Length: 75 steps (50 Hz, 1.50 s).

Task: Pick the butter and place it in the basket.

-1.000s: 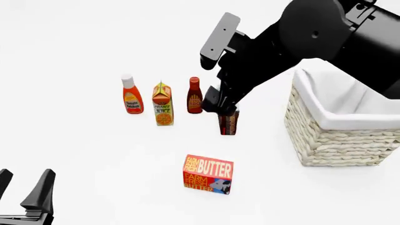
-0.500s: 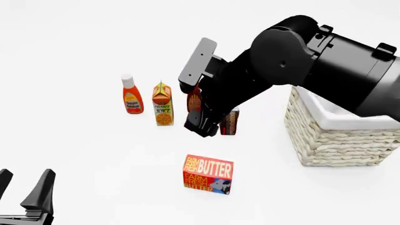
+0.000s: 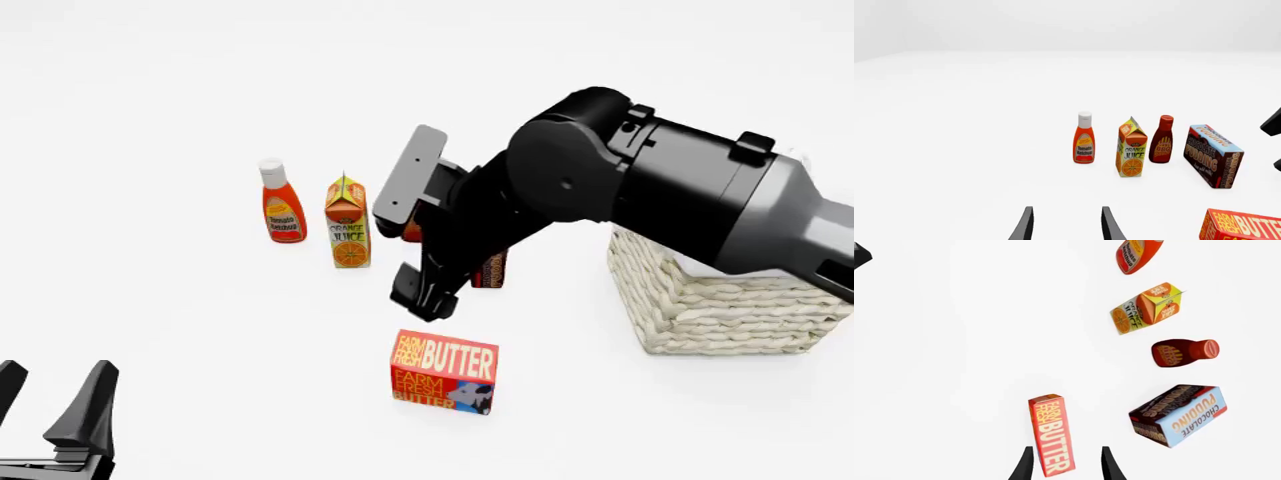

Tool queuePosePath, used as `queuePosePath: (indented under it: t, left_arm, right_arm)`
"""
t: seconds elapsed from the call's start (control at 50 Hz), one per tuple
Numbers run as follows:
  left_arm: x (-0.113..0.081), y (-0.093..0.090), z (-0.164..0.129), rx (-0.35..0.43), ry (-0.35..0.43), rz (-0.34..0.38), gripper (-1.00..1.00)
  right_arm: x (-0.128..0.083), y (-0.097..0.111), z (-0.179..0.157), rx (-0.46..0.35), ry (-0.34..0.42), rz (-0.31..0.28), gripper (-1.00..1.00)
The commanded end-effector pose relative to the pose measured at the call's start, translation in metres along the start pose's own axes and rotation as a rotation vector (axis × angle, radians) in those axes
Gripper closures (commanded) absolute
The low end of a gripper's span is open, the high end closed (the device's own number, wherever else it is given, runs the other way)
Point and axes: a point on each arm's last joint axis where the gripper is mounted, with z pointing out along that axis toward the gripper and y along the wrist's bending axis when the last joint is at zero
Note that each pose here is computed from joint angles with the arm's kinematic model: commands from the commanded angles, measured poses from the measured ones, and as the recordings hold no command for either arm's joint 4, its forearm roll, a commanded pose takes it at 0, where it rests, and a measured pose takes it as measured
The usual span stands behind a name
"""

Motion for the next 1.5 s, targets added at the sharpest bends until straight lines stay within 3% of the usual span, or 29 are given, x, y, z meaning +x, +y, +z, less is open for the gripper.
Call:
queuePosePath:
  t: [0.02, 1.04, 1.5]
  left_arm:
    - [0.0, 0.0, 0.0, 0.0, 0.0, 0.0, -1.0]
    - [0.0, 0.0, 0.0, 0.0, 0.0, 0.0, -1.0]
    - [0.0, 0.0, 0.0, 0.0, 0.0, 0.0, -1.0]
  right_arm:
    - [0.004, 0.002, 0.014, -0.008, 0.016, -0.004, -1.0]
    - [0.017, -0.004, 0.069, -0.022, 0.081, 0.002, -1.0]
    - [0.024, 0.013, 0.068, -0.039, 0.076, -0.006, -1.0]
